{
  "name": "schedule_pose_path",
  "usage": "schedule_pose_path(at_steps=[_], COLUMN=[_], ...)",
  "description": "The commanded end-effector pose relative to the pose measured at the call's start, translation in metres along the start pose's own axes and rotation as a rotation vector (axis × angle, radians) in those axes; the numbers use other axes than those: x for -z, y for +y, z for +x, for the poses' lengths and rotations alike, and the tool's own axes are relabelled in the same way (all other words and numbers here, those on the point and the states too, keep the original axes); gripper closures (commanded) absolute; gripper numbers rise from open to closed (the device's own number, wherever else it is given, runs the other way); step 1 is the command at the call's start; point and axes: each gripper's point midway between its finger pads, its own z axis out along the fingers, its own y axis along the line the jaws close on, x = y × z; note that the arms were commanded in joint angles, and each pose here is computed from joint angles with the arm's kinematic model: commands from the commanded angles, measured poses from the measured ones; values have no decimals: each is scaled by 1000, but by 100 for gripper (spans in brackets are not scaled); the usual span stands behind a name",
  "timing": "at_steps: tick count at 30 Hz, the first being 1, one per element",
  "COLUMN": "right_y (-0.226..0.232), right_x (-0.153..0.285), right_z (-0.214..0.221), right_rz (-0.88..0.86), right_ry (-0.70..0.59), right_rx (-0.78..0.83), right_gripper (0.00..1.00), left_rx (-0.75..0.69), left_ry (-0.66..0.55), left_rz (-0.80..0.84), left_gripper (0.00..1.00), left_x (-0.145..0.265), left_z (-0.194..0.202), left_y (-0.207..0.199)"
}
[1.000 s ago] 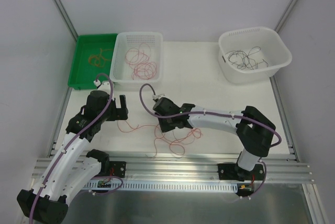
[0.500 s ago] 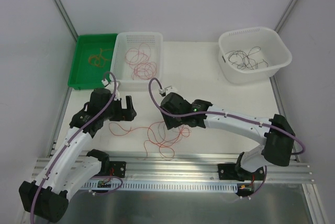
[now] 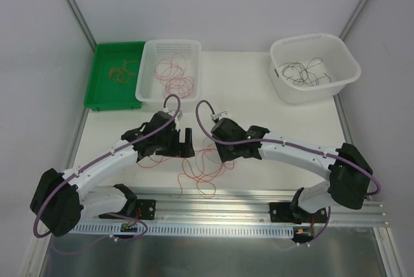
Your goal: Untangle the cables
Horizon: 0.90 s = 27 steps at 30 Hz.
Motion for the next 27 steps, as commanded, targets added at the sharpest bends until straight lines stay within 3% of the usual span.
schedule_pose_path(at_steps=[1,15,19,22,23,26,27], right_y=[3,14,12,11,10,6,5], right_x=[-9,-32,-33,-32,-32,-32,-29], right_z=[-3,11,15,18,19,22,22], right_rz=[-18,-54,-51,-49,-47,-35,-31], right_ry=[-12,51,60,64,63,67,63], right_rx=[-24,-25,-29,-30,-30,-29,-29], right_gripper=[56,65,72,76,78,81,82], left_rx=[48,14,2,-7,-9,-15,-18], left_ry=[-68,69,85,89,88,92,95], left_rz=[-45,-110,-155,-181,-185,-204,-208], left_gripper=[3,30,42,54,69,79,88], left_x=[-16,-66,-74,-78,-78,-80,-81], left_z=[-13,22,28,29,29,30,31], left_y=[0,1,10,16,17,20,22])
